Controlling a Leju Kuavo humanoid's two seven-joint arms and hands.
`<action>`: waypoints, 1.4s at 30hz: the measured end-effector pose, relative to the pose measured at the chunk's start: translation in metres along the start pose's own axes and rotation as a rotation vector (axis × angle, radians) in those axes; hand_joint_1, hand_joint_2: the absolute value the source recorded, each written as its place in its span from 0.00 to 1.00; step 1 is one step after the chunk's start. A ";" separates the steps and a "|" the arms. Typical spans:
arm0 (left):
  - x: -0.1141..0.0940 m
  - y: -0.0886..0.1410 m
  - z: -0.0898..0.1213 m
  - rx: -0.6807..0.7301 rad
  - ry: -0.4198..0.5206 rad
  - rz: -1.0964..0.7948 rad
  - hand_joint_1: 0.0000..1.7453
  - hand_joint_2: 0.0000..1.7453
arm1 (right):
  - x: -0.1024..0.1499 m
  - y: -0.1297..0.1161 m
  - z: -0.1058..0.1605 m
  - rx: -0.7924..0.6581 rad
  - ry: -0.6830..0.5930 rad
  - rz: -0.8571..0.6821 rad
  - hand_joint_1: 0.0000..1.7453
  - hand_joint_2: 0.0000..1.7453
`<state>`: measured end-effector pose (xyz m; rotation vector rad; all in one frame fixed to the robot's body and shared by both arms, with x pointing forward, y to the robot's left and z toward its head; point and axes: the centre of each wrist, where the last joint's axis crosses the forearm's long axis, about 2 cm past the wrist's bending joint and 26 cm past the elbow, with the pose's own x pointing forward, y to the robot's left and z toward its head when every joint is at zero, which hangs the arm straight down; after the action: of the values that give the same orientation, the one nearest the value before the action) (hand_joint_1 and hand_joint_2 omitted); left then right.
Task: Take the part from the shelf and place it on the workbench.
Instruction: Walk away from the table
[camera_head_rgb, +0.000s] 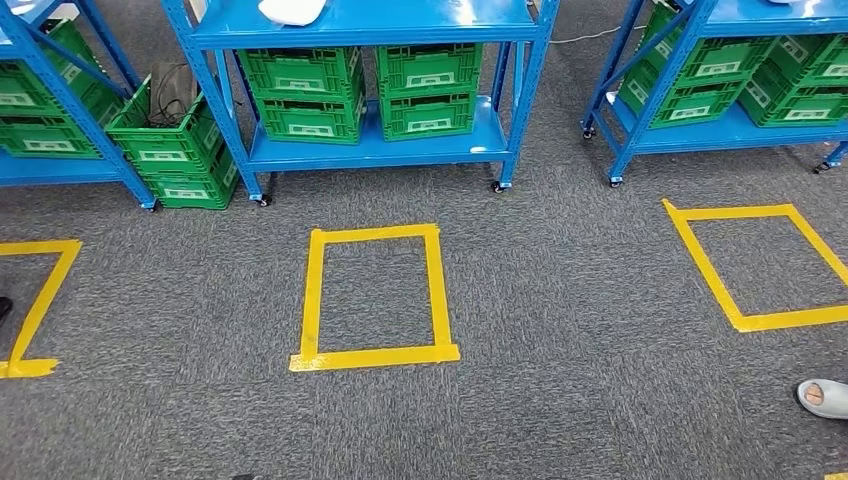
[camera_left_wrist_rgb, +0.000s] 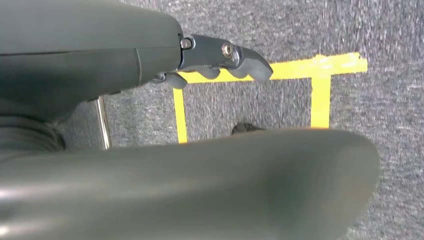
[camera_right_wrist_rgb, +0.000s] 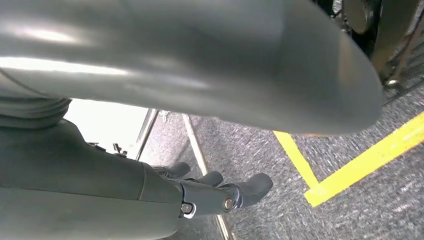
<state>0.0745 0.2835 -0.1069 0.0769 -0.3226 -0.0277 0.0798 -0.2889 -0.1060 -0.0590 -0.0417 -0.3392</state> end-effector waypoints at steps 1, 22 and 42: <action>0.000 0.000 0.000 -0.001 0.000 0.000 0.00 0.00 | 0.000 0.000 0.000 0.000 -0.001 0.000 0.00 0.00; -0.001 0.003 0.000 0.007 0.008 0.002 0.00 0.00 | 0.002 0.001 0.000 0.002 -0.003 -0.002 0.00 0.00; 0.003 -0.002 0.000 -0.007 0.004 0.008 0.00 0.00 | 0.000 -0.002 0.000 -0.004 -0.002 -0.003 0.00 0.00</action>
<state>0.0769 0.2816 -0.1064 0.0684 -0.3187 -0.0211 0.0794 -0.2909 -0.1061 -0.0630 -0.0427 -0.3418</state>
